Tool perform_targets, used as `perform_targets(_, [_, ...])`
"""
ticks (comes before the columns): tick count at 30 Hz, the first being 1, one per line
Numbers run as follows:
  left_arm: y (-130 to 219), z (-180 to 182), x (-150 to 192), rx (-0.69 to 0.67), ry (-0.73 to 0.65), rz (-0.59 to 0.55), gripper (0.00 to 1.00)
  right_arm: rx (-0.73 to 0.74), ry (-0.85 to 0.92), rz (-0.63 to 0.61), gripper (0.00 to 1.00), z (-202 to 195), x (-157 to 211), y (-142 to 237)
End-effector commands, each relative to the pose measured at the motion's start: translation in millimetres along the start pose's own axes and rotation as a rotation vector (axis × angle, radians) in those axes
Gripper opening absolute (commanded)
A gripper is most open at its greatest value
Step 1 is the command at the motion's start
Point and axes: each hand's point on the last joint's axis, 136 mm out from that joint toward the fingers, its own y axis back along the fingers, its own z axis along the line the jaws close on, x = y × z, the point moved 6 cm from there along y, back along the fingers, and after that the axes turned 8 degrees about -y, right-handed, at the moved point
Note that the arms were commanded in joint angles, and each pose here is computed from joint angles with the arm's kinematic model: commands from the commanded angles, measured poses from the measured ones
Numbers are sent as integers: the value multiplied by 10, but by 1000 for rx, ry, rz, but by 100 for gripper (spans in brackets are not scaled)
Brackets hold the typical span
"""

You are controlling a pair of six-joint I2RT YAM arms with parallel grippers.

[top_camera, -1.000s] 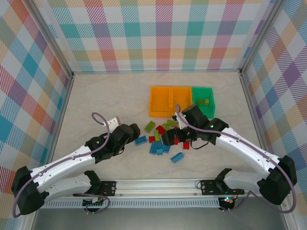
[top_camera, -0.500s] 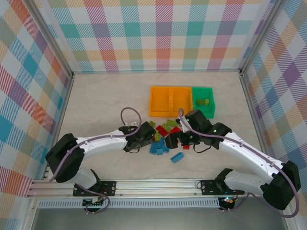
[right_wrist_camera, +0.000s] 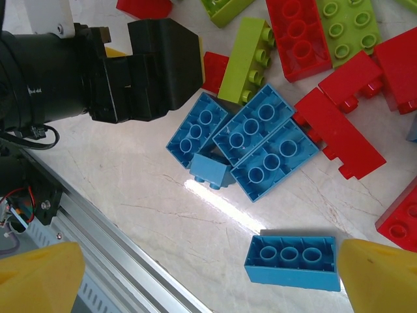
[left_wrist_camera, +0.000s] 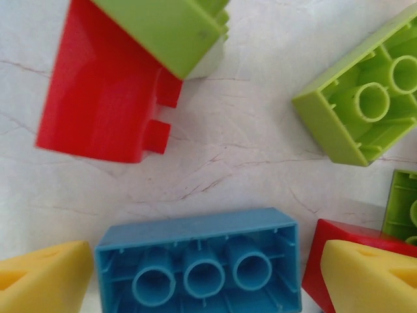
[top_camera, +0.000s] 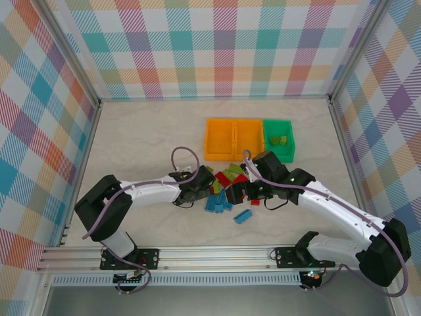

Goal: Sort the legos into containers by color

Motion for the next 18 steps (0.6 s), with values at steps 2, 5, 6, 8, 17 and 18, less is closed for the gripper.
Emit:
perform_targets(2, [-133,145,61,-53,2,35,80,-12,-5,-14,100,31,-23,14])
perform_targets(5, [-104,181,61,-51,13,32,71,-6,-9,-17,100,31,-29,27])
perform_targets(6, [-84,190,58,-46,15,31,69,-9,-9,-18,100,38,-32,34])
perform_targets(8, [-31,198,55,-28,20,29,65,-18,-10,-24,100,57,-50,42])
perform_targets(17, [628,2,-266,230,4,-110,50,-38,-9,-137,100,116,-159,175])
perform_targets(18, [719,-49,-340,260,-3,-144,49,-36,-8,-165,99,115,-171,212])
